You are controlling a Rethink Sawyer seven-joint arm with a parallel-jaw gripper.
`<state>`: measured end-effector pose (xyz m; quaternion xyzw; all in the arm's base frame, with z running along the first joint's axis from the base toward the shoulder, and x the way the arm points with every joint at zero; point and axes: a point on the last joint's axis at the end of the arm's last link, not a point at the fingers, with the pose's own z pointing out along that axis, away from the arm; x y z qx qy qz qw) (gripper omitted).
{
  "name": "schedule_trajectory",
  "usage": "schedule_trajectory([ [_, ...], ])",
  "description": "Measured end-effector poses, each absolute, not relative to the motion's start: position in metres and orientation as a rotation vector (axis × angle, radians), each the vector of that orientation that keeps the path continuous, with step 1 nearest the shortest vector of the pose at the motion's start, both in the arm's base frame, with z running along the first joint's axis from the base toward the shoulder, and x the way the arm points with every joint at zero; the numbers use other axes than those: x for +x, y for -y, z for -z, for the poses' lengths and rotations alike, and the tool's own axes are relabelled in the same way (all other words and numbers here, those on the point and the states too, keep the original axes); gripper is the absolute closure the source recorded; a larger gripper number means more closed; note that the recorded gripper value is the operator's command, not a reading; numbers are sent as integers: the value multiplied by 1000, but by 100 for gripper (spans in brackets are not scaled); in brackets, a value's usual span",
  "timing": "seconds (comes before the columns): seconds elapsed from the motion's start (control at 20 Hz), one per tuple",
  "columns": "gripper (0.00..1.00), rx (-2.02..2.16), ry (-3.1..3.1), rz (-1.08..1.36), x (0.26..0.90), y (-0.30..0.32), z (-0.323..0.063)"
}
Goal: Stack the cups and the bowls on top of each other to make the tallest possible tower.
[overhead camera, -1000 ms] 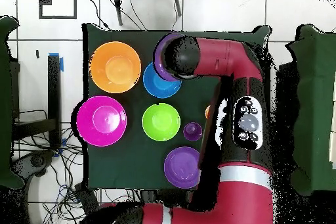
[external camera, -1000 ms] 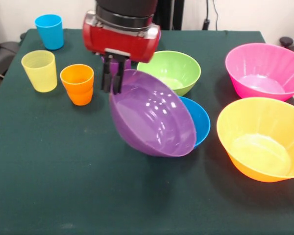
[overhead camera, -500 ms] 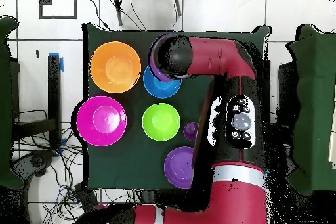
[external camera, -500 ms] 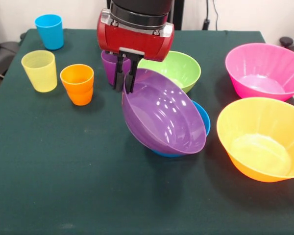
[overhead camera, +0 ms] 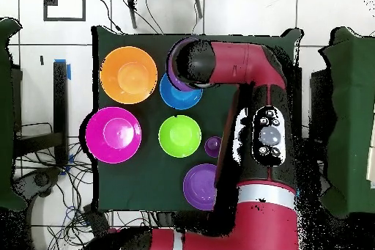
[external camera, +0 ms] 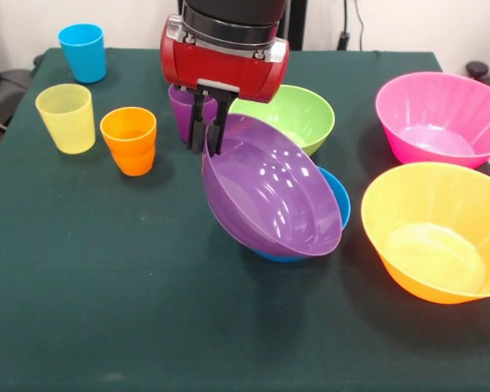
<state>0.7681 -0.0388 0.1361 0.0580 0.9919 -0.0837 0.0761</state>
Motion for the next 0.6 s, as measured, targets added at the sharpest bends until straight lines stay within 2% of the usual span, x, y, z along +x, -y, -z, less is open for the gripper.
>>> schedule_trajectory([
  [0.6,100,168,-2986,253,763,37,-132],
])
